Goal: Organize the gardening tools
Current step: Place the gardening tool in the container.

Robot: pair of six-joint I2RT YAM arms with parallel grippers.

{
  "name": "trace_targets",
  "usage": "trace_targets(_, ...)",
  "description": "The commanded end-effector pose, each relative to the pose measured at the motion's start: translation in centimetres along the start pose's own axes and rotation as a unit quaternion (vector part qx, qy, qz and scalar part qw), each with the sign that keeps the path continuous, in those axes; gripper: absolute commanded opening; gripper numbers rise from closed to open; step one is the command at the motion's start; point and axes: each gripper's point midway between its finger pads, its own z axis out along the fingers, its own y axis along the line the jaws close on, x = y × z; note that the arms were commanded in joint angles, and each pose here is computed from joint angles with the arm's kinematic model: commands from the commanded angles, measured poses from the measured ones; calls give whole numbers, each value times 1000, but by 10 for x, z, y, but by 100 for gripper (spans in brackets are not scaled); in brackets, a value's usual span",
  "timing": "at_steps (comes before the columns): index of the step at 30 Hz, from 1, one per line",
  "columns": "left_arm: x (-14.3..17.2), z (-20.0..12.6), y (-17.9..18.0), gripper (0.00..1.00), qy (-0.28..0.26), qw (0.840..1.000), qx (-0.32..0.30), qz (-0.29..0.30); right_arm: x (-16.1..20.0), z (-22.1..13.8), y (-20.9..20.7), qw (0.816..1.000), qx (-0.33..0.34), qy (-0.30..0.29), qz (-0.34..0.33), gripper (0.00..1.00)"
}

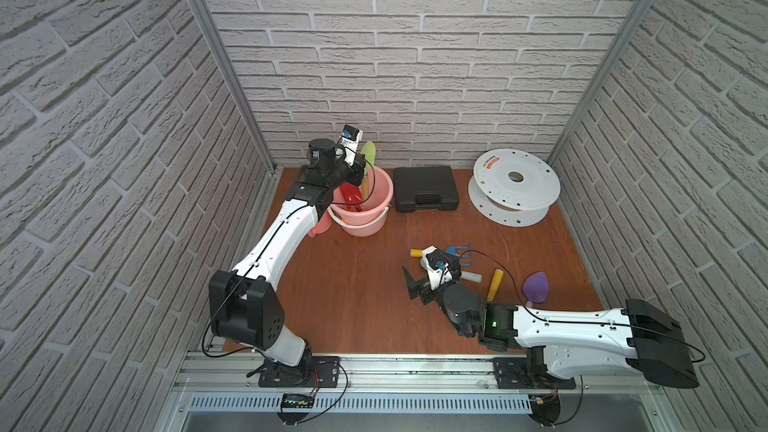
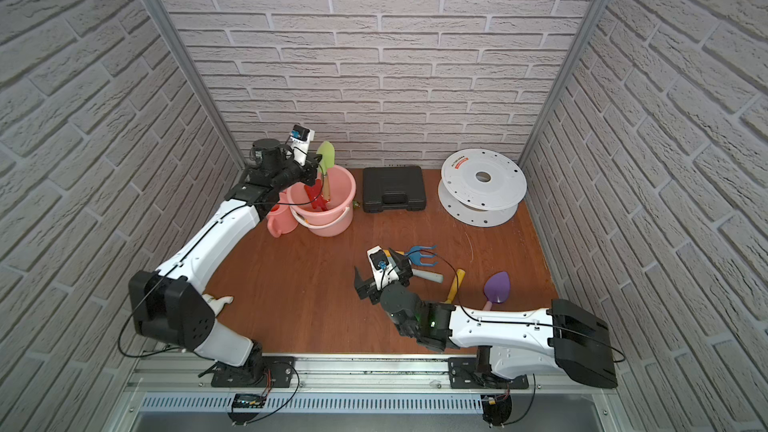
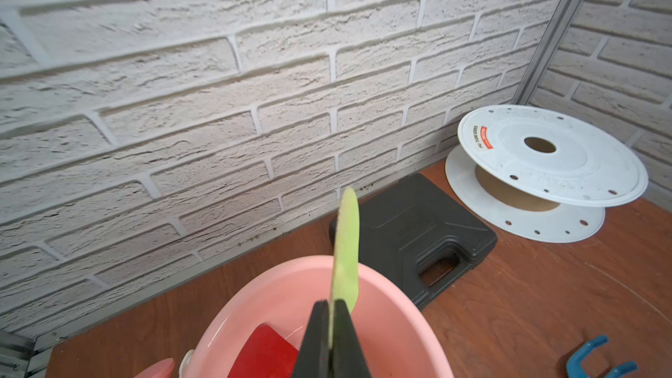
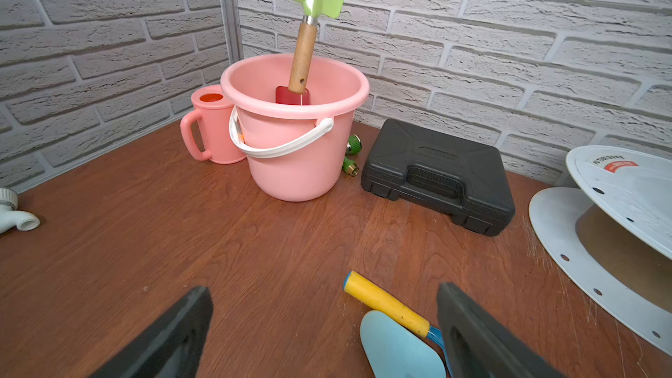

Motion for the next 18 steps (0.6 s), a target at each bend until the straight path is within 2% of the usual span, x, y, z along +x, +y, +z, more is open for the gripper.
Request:
trace_targets(1,-6,12,-6,0,-39,998,45,23,-7,3,-2,1000,12,-14,6,99)
trace_targets(4,14,24,-5,0,-31,997,64,16,-5,6,-2,1000,15,-11,2,100)
trace_targets(9,36,28,6,0,-23,998,56,-6,-3,8,-7,1000,25,-8,3,99)
trace_targets(10,39,26,10,4,-18,999,49,-9,-2,8,-8,1000,26,-7,3,99)
trace_targets(11,42,24,12,11,-15,999,48,-13,-2,8,-8,1000,27,-6,4,99)
trace_targets(12,44,22,14,26,-14,999,50,-18,-2,9,-8,1000,26,-6,6,99)
trace_targets(13,45,19,16,35,-14,998,52,-26,-2,9,-9,1000,27,-5,6,99)
trace_targets(14,45,16,18,41,-14,998,54,-35,-2,9,-9,1000,27,-4,7,99)
trace_targets(15,44,12,21,54,-15,997,55,-43,-1,9,-9,1000,27,-4,7,99)
trace_targets(16,43,9,23,73,-13,997,53,-52,-1,9,-9,1000,27,-3,8,99)
trace_targets(18,41,2,26,87,-6,997,47,-63,-1,8,-12,999,34,-2,10,99)
